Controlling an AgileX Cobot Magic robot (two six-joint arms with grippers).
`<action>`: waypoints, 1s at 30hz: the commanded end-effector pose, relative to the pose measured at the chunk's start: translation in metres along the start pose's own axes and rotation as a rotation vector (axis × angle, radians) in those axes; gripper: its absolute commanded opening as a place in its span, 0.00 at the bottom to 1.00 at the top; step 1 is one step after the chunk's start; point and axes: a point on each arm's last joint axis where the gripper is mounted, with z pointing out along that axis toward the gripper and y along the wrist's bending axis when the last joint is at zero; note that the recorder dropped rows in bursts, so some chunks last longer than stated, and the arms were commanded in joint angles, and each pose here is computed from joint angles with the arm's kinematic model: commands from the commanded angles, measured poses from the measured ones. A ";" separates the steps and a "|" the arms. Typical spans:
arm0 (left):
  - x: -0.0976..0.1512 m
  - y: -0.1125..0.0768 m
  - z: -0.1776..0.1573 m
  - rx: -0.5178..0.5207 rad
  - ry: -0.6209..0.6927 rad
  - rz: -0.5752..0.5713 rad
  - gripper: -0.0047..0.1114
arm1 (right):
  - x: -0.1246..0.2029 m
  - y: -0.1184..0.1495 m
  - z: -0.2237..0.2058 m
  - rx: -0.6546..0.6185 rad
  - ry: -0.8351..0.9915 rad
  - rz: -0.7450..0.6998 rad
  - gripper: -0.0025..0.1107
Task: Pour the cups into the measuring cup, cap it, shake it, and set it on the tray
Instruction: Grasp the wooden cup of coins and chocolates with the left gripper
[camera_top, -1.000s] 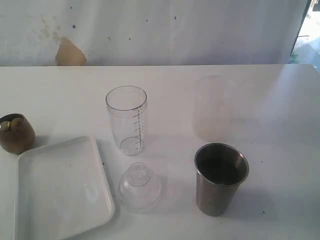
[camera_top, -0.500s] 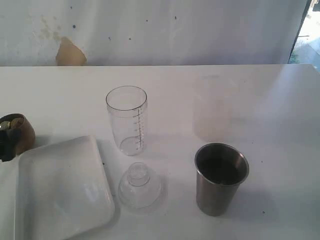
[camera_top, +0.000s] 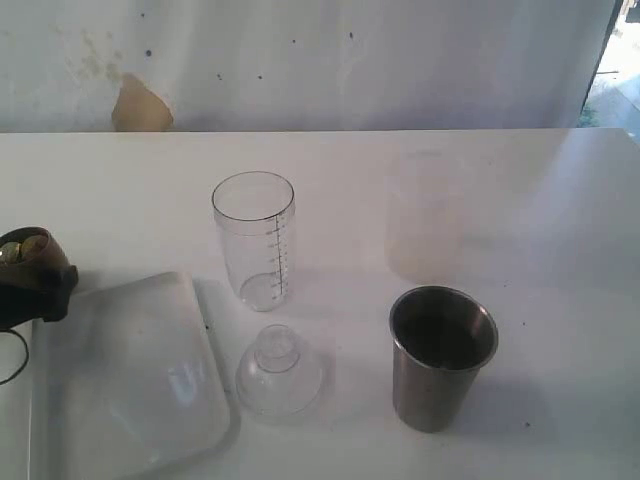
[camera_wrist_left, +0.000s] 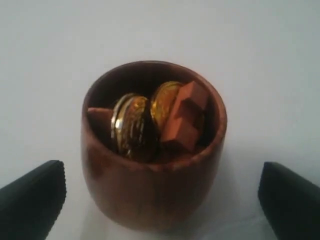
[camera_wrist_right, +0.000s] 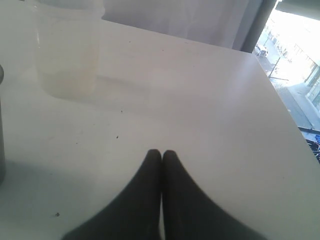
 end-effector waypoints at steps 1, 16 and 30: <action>-0.004 0.001 0.012 -0.004 -0.039 0.063 0.92 | -0.001 0.000 -0.001 0.005 -0.008 0.000 0.02; -0.016 0.004 0.042 -0.009 -0.046 0.081 0.92 | -0.001 0.000 -0.001 0.005 -0.008 0.000 0.02; -0.016 0.005 0.045 -0.015 -0.008 0.085 0.92 | -0.001 0.000 -0.001 0.005 -0.008 0.000 0.02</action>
